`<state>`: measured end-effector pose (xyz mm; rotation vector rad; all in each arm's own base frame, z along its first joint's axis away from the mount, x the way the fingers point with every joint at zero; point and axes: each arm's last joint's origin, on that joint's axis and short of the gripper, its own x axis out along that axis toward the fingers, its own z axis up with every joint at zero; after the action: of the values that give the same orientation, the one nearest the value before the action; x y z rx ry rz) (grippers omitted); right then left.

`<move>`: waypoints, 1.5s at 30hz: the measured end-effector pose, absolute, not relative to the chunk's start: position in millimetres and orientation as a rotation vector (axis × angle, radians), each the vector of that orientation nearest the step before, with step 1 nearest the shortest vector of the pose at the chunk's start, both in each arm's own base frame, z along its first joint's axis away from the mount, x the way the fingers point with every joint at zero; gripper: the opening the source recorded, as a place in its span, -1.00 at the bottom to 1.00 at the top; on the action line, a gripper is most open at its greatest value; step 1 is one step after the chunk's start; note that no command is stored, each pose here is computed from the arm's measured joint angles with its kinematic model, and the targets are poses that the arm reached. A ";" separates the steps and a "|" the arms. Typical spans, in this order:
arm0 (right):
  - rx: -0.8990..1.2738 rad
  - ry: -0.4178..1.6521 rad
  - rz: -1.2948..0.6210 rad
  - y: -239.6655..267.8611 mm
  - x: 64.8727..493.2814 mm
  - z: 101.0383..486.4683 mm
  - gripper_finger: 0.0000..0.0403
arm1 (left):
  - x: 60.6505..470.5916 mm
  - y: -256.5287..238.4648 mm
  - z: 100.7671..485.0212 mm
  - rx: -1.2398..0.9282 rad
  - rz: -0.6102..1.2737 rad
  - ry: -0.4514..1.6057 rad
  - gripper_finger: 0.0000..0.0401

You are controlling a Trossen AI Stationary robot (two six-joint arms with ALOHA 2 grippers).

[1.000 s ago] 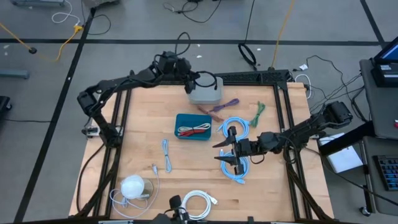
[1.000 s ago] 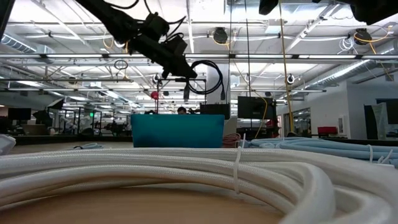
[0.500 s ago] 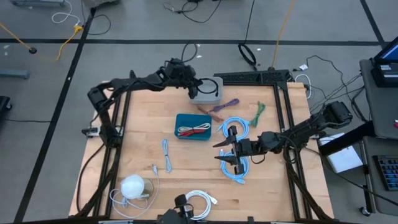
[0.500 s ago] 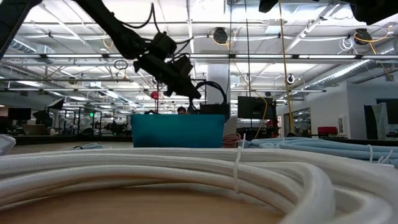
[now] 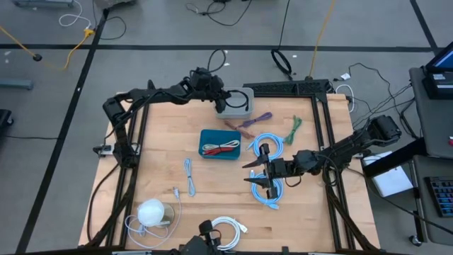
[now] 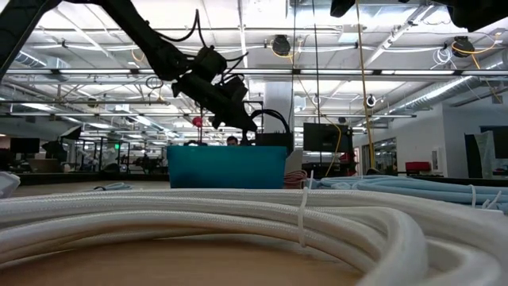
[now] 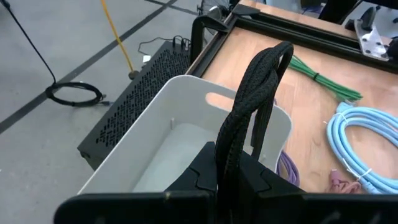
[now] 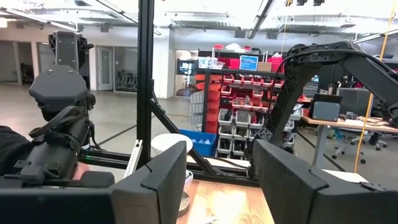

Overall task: Pick & Place USB Port
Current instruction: Put the black HDMI cable into the gray bin

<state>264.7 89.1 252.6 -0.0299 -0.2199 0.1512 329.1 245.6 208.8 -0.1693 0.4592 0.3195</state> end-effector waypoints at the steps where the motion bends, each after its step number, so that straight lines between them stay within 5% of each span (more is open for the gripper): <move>1: -0.030 -0.220 0.151 89.1 264.7 252.6 -0.11 | 329.1 245.6 208.8 -0.172 0.320 0.460 -0.94; 39: -0.026 -0.243 0.162 92.1 263.1 254.8 -0.14 | 328.6 263.3 174.4 -0.230 0.392 0.510 -0.94; 45: -0.026 -0.243 0.162 92.1 263.1 254.8 -0.14 | 330.7 263.1 177.1 -0.202 0.464 0.499 -0.79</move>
<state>263.1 92.1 254.8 -0.0258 -0.2428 0.1620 330.7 263.1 177.1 -0.2020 0.4985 0.4643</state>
